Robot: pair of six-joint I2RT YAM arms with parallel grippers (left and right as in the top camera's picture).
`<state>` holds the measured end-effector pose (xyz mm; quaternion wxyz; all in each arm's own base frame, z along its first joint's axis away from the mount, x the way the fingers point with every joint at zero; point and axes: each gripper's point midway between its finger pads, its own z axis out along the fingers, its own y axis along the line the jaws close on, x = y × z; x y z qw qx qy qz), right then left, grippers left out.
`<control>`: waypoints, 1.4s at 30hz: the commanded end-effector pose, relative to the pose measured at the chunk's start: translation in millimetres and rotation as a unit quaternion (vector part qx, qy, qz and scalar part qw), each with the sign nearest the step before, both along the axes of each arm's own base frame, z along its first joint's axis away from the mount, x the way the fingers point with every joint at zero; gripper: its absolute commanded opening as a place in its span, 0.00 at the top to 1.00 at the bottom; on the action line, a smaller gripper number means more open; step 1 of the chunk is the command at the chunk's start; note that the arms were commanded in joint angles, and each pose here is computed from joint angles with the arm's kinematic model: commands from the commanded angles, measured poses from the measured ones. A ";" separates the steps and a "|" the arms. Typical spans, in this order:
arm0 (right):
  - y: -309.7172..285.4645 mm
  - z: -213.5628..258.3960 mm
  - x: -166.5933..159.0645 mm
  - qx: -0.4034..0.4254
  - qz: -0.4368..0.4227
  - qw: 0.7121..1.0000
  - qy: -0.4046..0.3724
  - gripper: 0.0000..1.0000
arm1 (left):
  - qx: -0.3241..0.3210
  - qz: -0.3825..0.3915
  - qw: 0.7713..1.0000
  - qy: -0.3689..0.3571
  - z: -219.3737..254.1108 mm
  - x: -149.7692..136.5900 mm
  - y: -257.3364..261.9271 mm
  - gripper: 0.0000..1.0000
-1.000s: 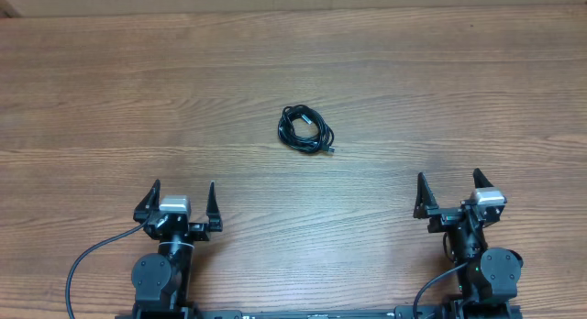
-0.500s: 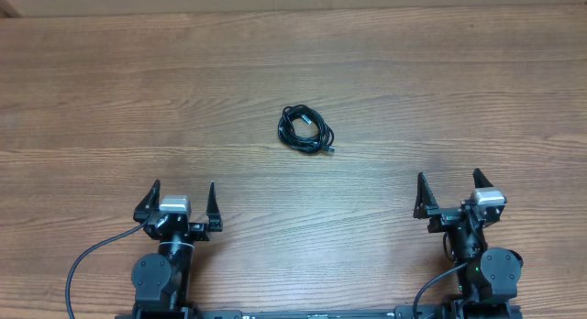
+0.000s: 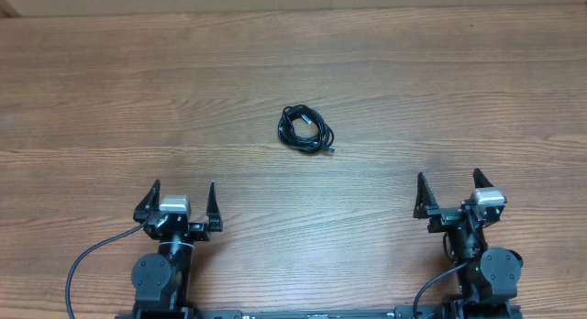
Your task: Untangle cables
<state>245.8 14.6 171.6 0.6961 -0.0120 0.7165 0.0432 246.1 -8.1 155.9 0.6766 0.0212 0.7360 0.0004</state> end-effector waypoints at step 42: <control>-2.3 -1.6 0.3 -0.003 -0.006 1.000 -0.002 0.00 | -0.133 -0.126 0.983 -0.002 9.8 -7.1 -45.6 0.00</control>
